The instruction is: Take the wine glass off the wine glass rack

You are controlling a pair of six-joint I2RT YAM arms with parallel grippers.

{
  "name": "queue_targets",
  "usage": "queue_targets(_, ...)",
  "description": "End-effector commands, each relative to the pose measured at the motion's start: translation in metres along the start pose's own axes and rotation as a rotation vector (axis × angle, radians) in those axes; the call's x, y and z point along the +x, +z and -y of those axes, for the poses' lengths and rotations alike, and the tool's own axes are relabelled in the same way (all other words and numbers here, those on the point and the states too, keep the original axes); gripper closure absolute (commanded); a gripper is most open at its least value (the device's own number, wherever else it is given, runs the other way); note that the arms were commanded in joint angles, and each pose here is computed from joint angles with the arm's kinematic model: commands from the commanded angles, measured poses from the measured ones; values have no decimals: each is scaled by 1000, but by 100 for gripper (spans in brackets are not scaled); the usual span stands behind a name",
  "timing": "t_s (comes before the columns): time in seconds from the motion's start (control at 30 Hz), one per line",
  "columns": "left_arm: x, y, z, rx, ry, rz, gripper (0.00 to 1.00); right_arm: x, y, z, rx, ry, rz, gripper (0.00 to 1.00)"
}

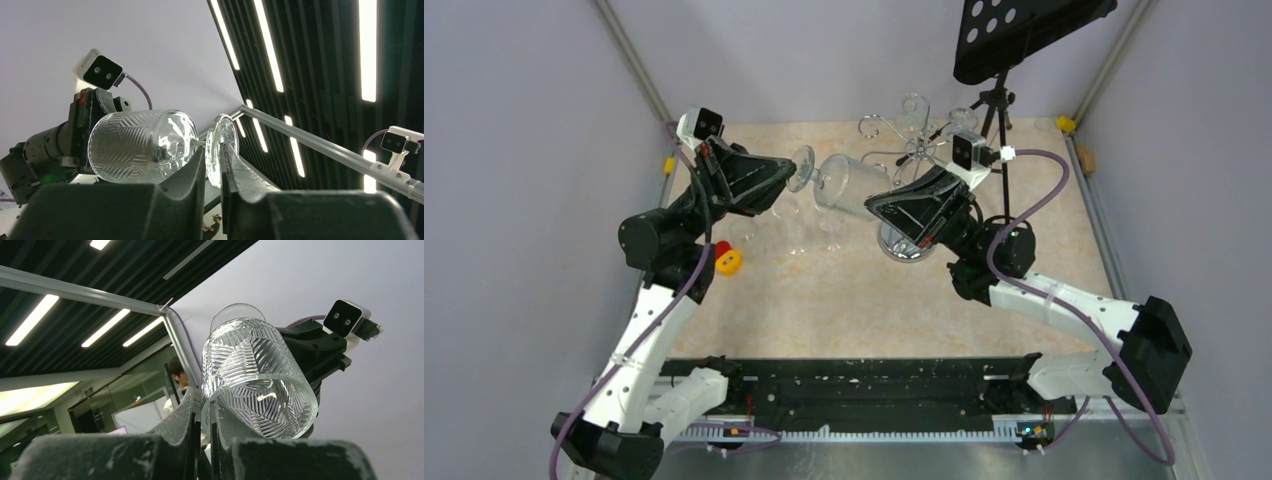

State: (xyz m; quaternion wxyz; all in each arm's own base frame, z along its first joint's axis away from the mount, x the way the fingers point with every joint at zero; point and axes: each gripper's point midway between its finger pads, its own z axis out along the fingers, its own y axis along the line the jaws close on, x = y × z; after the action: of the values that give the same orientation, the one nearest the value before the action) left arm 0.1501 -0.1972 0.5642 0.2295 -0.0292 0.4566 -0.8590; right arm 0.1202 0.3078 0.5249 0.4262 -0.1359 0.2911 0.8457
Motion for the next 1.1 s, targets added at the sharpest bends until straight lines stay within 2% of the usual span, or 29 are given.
queue_targets(0.0, 15, -3, 21, 73, 153, -29, 70, -15, 5, -30, -121, -42, 52, 100)
queue_targets(0.2, 17, -4, 4, -10, 271, -43, 25, -16, 3, -31, -89, -96, 49, 100)
queue_targets(0.27, 15, -5, -10, -79, 310, -50, 19, -19, 1, -28, -50, -118, 55, 100)
queue_targets(0.37, 10, -8, -31, -184, 389, -66, 16, -23, 0, -17, 58, -152, 58, 100)
queue_targets(0.47, -5, -17, -56, -317, 543, -42, 14, -29, -4, 2, 224, -224, 36, 100)
queue_targets(0.57, -34, -43, -95, -576, 653, 46, 12, -36, -18, 18, 379, -291, 30, 100)
queue_targets(0.7, -84, -94, -117, -940, 860, 230, 10, -37, -31, 29, 499, -364, -32, 100)
queue_targets(0.83, -123, -145, -105, -1217, 1022, 433, 10, -24, -36, 45, 575, -393, -161, 100)
queue_targets(1.07, -139, -197, -48, -1417, 1193, 705, 10, 35, -28, 80, 580, -286, -444, 100)
